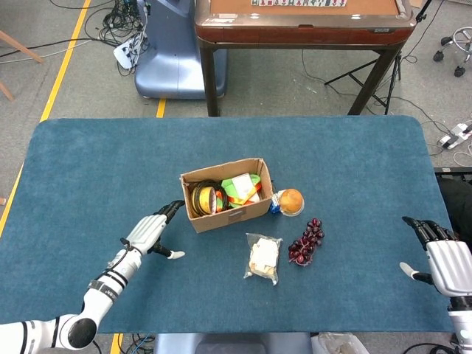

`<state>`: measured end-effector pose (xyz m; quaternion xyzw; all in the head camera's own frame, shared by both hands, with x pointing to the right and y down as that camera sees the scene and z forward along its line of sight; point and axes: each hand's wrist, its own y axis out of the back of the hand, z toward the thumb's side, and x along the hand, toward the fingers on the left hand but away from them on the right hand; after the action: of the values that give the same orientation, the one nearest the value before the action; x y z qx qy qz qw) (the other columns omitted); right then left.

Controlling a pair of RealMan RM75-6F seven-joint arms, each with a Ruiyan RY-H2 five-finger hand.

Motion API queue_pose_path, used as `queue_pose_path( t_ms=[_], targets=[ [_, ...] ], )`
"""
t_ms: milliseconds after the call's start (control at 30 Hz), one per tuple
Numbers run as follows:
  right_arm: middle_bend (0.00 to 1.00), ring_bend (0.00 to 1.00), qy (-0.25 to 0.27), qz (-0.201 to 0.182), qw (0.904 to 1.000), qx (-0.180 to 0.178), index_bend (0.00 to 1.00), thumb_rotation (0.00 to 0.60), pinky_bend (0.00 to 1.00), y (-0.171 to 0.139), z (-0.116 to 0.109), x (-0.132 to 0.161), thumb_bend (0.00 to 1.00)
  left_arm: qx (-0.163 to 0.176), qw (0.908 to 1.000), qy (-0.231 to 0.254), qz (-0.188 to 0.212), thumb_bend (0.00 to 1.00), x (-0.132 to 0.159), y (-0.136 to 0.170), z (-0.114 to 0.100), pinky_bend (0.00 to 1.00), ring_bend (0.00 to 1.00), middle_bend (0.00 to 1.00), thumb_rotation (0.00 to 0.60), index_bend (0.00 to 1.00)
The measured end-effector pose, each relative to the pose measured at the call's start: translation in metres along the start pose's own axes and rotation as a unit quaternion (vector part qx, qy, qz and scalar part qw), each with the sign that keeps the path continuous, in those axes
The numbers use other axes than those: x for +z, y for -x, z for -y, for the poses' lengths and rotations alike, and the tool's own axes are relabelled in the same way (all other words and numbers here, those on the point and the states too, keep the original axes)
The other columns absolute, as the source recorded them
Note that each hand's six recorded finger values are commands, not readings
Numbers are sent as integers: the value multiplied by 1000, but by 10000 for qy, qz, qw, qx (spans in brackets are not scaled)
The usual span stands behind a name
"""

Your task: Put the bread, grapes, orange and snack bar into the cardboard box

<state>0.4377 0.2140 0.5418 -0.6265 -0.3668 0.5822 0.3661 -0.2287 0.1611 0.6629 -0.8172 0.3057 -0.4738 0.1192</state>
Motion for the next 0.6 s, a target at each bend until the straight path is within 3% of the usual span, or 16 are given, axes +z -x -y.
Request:
queue_pose_path(
  t_ms=[367, 600],
  targets=[
    [270, 209, -11, -1, 10000, 29, 195, 600, 333, 0, 0, 0, 0, -146, 9997, -157, 135, 0, 18, -10, 10, 127, 64, 25, 600, 0],
    [275, 213, -32, 20, 10000, 39, 205, 600, 332, 0, 1, 0, 0, 80, 9996, -275, -49, 0, 4, -4, 0, 124, 64, 25, 600, 0]
  ],
)
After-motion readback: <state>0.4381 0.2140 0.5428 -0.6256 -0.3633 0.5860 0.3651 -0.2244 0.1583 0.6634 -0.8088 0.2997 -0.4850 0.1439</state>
